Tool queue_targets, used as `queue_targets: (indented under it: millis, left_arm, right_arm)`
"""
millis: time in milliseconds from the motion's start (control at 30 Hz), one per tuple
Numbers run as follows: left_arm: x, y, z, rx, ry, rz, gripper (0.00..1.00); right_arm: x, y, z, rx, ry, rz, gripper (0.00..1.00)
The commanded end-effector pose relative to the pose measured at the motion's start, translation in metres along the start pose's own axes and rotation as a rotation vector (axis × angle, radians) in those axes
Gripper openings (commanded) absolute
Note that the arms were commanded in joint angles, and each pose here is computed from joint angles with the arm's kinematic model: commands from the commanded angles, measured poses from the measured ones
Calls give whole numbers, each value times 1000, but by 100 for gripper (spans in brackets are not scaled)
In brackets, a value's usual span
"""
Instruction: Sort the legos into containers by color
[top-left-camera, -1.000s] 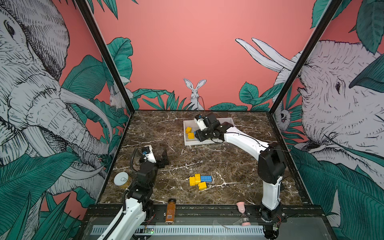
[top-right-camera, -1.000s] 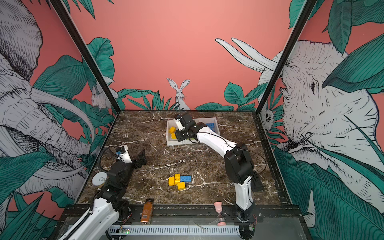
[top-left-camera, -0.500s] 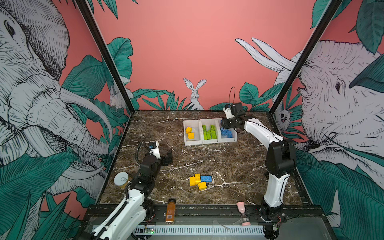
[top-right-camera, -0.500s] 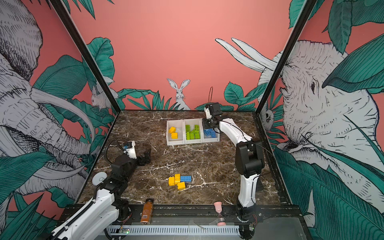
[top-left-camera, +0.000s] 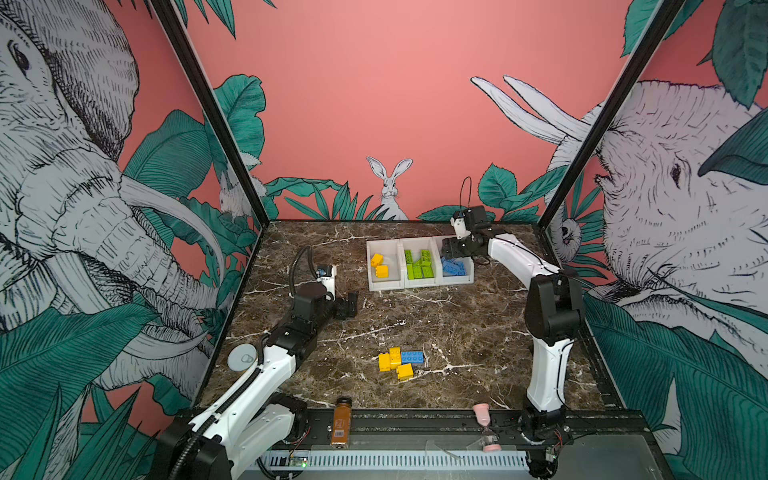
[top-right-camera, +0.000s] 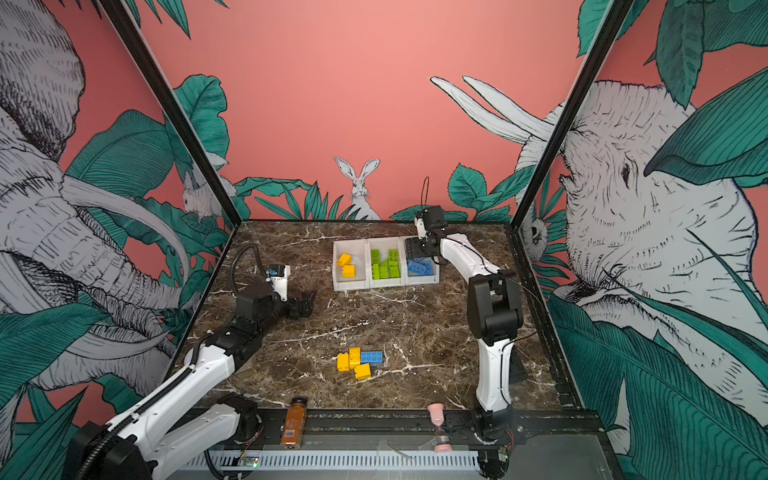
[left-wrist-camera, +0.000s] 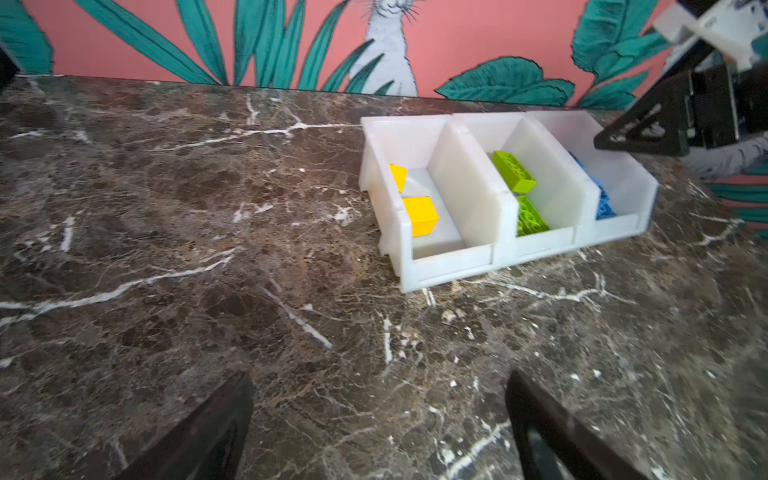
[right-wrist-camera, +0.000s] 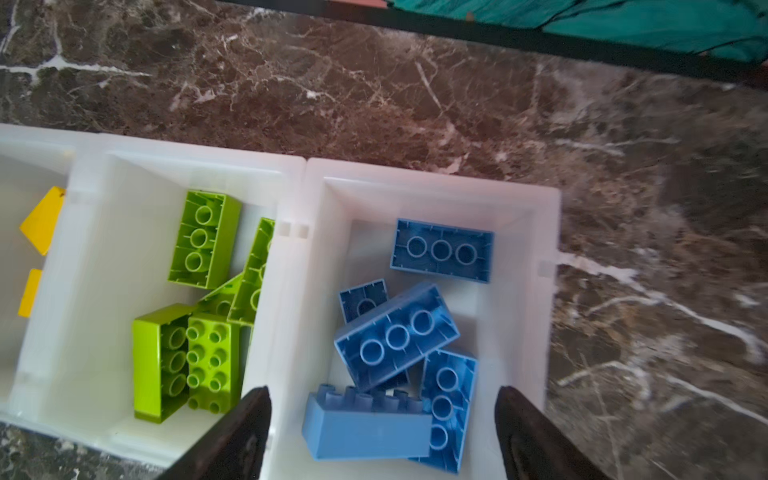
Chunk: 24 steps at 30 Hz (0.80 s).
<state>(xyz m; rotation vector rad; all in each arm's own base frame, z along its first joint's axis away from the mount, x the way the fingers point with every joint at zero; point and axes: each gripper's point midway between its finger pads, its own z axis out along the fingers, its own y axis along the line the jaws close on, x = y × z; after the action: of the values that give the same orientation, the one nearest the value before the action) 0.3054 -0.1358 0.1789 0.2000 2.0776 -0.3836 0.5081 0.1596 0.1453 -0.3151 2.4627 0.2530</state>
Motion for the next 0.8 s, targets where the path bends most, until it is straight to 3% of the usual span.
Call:
queue_targets:
  millis: [0,133,300,500,600,667,767]
  left_arm:
    - [23,-18,-6,27,163,54,94]
    - [43,-29,-15,22,277,75,93]
    - [82,-50,-21,32,455,92,88]
    - [121,-78,-32,5,639,179,83]
    - [131,-92,-34,25,668,182,80]
    - [139,-101,-34,40,668,181,79]
    - [150,-107,-29,49,678,142,77]
  right_arm:
    - [-45,12,-86,-22,-244,-36,89]
    - [-25,33,-136,-144,-461,-20,98]
    - [35,-6,-161,28,-647,101,98]
    - [88,-31,-152,147,-640,137,98]
    - [105,-36,-142,166,-610,161,98]
    - [114,-34,-136,127,-615,234,98]
    - [122,-22,-124,44,-605,225,98]
